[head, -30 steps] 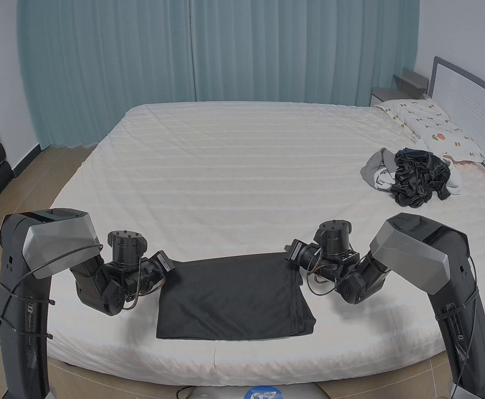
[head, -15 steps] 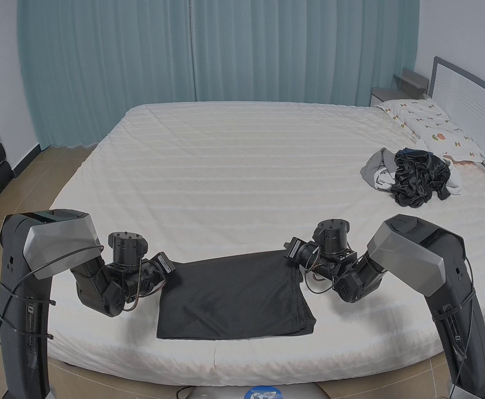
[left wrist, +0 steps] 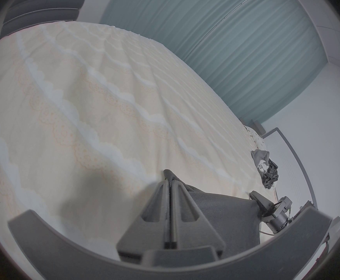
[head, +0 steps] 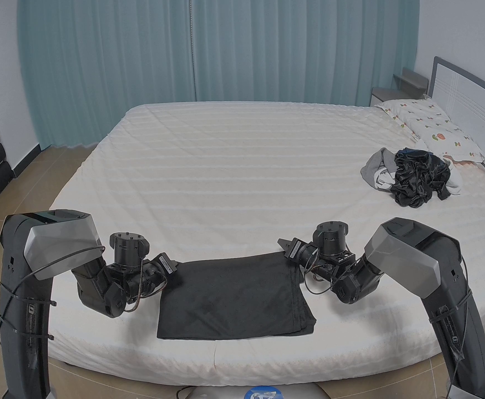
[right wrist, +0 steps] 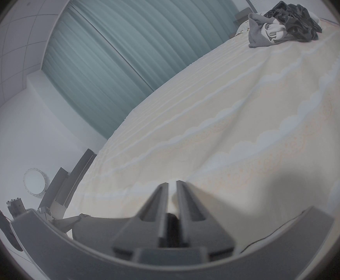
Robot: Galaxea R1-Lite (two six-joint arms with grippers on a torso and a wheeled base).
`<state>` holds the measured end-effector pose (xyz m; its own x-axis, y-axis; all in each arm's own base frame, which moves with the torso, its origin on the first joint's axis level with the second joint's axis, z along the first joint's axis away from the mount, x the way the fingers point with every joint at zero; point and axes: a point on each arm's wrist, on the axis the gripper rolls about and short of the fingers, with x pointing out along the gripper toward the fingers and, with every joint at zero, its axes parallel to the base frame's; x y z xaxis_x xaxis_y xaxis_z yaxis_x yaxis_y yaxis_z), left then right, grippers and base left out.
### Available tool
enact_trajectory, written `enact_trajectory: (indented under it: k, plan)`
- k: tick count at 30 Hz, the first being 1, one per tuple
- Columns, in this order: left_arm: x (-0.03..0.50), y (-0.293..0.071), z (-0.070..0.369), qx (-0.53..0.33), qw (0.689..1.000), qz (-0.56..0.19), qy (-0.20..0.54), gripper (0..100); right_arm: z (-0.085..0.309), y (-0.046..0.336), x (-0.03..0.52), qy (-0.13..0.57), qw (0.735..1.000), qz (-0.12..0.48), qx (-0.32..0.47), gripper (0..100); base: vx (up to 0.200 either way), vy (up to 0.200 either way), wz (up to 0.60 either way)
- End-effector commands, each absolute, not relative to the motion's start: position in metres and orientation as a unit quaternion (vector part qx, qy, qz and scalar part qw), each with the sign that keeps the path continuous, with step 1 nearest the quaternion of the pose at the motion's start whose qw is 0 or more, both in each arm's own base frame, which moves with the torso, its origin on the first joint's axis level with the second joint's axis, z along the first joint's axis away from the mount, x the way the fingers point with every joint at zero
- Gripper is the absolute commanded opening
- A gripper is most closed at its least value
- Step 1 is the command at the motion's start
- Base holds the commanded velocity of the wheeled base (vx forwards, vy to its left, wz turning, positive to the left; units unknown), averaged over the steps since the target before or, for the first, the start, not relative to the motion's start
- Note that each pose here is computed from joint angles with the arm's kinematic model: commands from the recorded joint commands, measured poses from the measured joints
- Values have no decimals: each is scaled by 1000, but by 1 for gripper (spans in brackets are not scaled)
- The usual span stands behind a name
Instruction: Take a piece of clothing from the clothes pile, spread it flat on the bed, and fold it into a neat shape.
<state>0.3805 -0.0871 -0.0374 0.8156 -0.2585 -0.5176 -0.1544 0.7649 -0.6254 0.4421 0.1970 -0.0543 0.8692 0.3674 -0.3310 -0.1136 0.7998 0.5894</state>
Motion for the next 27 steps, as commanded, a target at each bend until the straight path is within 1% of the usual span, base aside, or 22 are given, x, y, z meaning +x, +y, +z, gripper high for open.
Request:
enact_trajectory:
  k: [1, 3, 7, 10, 11, 12, 13, 15, 19, 23, 27]
  plan:
    - [377, -86, -38, -340, 889, -27, 307, 100, -45, 192, 442, 214, 924, 127, 291, 100, 0, 0, 0]
    - [374, -85, -38, -340, 887, -25, 310, 100, -36, 186, 440, 210, 925, 122, 293, 100, 0, 0, 0]
    - [370, -80, -22, -350, 889, -26, 293, 100, -11, 167, 432, 198, 927, 111, 300, 100, 0, 0, 0]
    - [367, -70, 3, -376, 891, -25, 255, 100, 8, 145, 414, 193, 929, 96, 302, 100, 0, 0, 0]
    - [364, -65, 15, -381, 893, -27, 239, 100, 13, 133, 399, 196, 929, 87, 302, 100, 0, 0, 0]
    - [364, -65, 15, -381, 893, -27, 239, 100, 13, 133, 399, 196, 929, 87, 302, 100, 0, 0, 0]
    - [362, -62, 30, -383, 897, -31, 221, 100, 20, 119, 383, 191, 930, 79, 304, 100, 0, 0, 0]
    - [358, -59, 52, -386, 900, -40, 198, 100, 33, 102, 361, 180, 932, 70, 308, 100, 0, 0, 0]
    - [350, -55, 79, -379, 909, -52, 167, 100, 60, 76, 325, 160, 934, 53, 314, 100, 0, 0, 0]
    - [323, -47, 96, -352, 922, -54, 152, 100, 88, 55, 287, 135, 939, 41, 312, 100, 0, 0, 0]
    - [287, -33, 121, -344, 929, -51, 124, 100, 120, 42, 241, 95, 956, 52, 274, 100, 0, 0, 0]
